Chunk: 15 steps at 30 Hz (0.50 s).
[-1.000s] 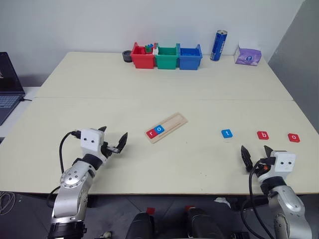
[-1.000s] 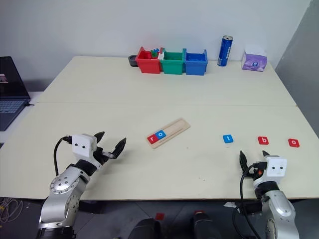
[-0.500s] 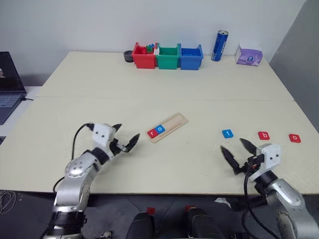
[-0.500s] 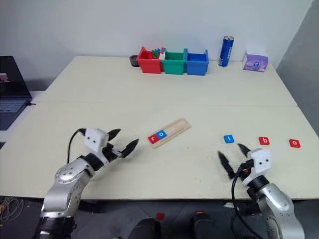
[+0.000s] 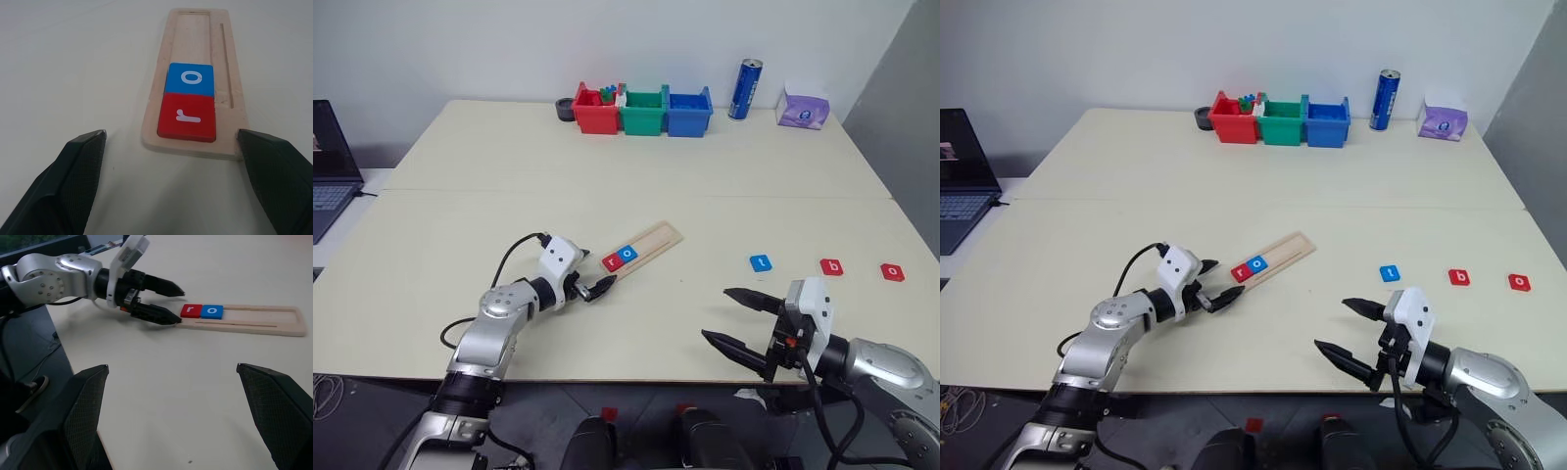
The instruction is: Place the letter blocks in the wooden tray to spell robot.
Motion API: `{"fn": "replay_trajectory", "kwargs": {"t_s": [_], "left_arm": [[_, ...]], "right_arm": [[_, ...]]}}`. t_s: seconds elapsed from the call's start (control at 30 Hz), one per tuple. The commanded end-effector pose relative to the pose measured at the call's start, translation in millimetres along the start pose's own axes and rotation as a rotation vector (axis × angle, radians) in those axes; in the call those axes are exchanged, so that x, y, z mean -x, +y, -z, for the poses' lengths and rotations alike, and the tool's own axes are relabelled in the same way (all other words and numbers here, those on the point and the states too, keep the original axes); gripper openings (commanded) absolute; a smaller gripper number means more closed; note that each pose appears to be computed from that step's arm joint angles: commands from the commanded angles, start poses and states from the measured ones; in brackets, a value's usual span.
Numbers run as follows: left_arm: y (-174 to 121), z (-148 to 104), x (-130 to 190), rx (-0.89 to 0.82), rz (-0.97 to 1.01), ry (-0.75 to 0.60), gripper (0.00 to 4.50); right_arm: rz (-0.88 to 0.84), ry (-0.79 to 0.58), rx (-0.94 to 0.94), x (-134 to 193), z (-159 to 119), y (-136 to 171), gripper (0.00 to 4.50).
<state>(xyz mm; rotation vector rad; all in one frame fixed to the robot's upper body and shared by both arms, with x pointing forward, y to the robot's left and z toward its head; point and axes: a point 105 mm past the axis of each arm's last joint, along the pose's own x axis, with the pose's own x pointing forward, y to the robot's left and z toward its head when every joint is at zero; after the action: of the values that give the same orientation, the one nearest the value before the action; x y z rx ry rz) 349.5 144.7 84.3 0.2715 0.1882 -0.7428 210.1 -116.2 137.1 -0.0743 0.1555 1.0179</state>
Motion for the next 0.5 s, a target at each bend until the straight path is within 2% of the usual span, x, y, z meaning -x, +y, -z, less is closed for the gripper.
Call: {"fn": "replay_trajectory", "kwargs": {"t_s": [0.03, 0.2, 0.5], "left_arm": [[-3, -11, -10, -0.008, 0.028, -0.031, 4.5], [-6, -6, -22, -0.014, 0.05, 0.023, 4.5], [-15, -8, -32, 0.031, 0.089, 0.037, 4.5]], "right_arm": [[-0.042, -0.021, 0.045, -1, -11, 10, 4.46], [-0.046, -0.012, 0.053, 0, -11, 11, 4.46], [-0.059, -0.025, 0.068, -3, -21, 15, 4.46]]}}
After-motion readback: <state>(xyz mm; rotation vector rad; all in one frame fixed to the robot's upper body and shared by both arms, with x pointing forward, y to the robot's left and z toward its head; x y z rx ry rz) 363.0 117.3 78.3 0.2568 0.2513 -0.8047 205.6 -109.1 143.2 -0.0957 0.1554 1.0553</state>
